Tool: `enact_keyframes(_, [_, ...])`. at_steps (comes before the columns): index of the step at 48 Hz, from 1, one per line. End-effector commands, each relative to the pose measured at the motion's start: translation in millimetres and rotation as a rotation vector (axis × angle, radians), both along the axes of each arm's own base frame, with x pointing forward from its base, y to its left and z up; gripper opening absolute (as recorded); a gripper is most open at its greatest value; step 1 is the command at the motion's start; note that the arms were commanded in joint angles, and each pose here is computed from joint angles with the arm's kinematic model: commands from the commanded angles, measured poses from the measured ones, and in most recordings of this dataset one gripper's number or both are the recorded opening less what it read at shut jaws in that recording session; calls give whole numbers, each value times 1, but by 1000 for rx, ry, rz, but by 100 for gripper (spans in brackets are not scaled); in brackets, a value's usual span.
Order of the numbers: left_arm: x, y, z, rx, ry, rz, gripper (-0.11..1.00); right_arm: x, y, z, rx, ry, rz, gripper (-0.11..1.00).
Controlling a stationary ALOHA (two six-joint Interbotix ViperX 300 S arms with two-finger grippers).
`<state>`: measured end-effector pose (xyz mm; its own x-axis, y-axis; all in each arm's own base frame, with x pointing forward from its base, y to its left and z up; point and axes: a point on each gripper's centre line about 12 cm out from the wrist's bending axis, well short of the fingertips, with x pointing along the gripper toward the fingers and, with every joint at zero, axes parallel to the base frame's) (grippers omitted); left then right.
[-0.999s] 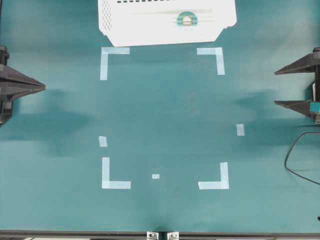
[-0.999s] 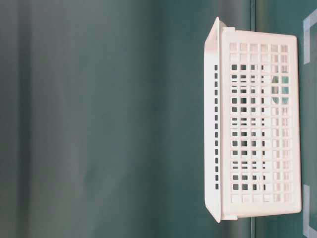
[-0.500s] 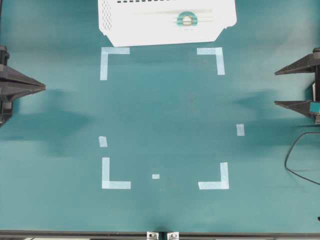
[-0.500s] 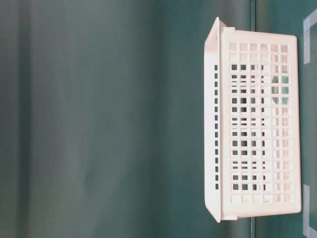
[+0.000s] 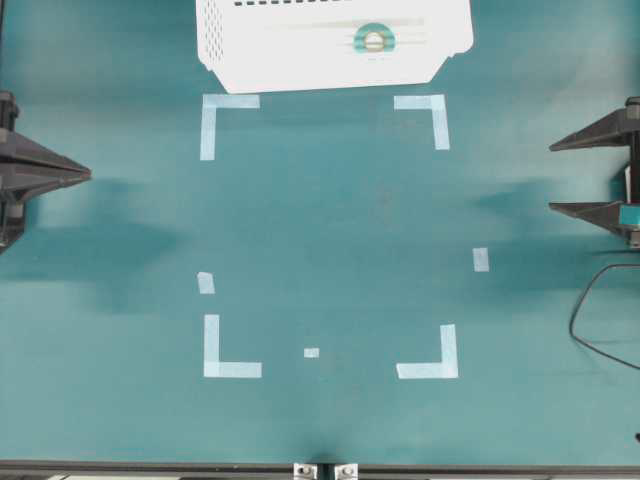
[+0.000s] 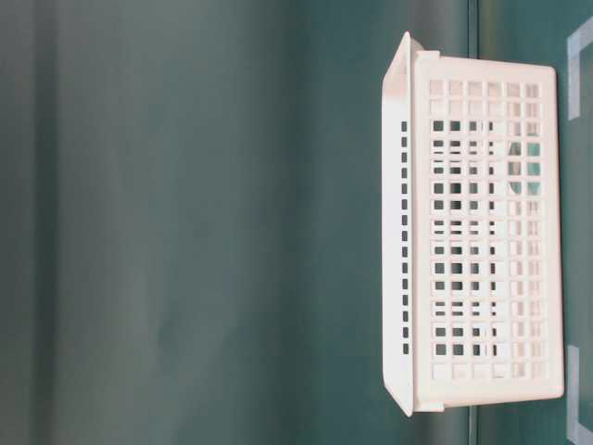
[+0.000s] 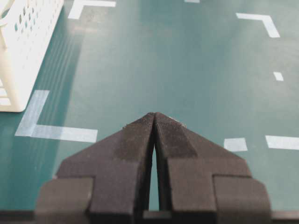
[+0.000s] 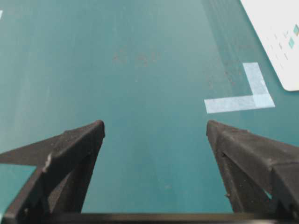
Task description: Put the tape in the middle into the white basket.
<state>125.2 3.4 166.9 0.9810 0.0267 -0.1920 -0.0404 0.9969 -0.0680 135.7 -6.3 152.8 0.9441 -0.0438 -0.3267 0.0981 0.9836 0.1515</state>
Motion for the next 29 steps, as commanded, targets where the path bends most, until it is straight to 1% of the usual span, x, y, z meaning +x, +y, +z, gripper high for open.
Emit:
enact_keyframes(1, [1,0,4,2,-11,3,-11,2,0,4,-3,-21,3,98])
enact_keyframes(29, [1,0,5,2,-12,3,-11,1,1,1,-3,-29,5,98])
